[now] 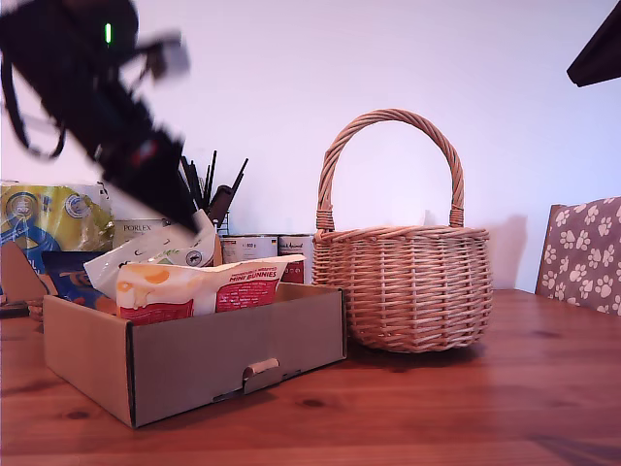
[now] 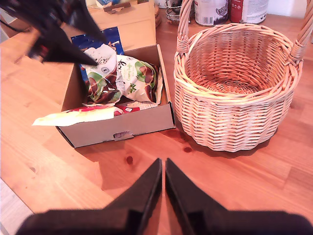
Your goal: Move the bags of Easter eggs from the cardboard box on the left into the woven basket on the right side.
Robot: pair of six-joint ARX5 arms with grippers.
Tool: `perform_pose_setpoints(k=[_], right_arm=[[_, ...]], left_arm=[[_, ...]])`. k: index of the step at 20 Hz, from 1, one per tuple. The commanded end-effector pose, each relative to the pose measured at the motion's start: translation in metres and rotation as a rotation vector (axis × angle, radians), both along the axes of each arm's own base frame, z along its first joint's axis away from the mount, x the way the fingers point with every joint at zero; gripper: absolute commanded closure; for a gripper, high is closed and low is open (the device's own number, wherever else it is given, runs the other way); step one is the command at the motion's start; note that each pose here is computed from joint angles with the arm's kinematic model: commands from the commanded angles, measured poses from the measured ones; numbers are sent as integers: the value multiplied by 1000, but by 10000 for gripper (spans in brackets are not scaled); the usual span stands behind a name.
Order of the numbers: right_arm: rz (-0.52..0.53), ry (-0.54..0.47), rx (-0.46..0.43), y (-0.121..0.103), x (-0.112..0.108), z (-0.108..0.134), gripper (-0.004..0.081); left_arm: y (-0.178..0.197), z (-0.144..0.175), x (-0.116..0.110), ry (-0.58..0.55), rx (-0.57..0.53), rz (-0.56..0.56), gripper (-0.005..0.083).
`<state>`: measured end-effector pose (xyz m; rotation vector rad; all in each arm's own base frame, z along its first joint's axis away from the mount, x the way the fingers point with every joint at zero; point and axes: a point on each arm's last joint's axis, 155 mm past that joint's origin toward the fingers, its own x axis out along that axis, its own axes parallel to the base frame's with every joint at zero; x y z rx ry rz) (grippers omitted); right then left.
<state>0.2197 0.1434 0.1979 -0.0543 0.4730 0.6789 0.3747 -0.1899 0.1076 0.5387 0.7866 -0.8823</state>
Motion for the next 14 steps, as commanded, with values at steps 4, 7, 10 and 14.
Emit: perform_pose_setpoints(k=[4,7,10,14], right_arm=[[2,-20,8,1,1,7,783],[2,-13,5,1,3,5,783],[2,-8,4,2,4,4,783],[2,-5,3,2,5,3,783]], left_arm=[[2,-49,-28,201,15,-33,167],[-1,-46,-27,187,17,-51,181],[-3,-46,-27,183,20,-57,464],[-5,-33,-22,174,12,-48,700]])
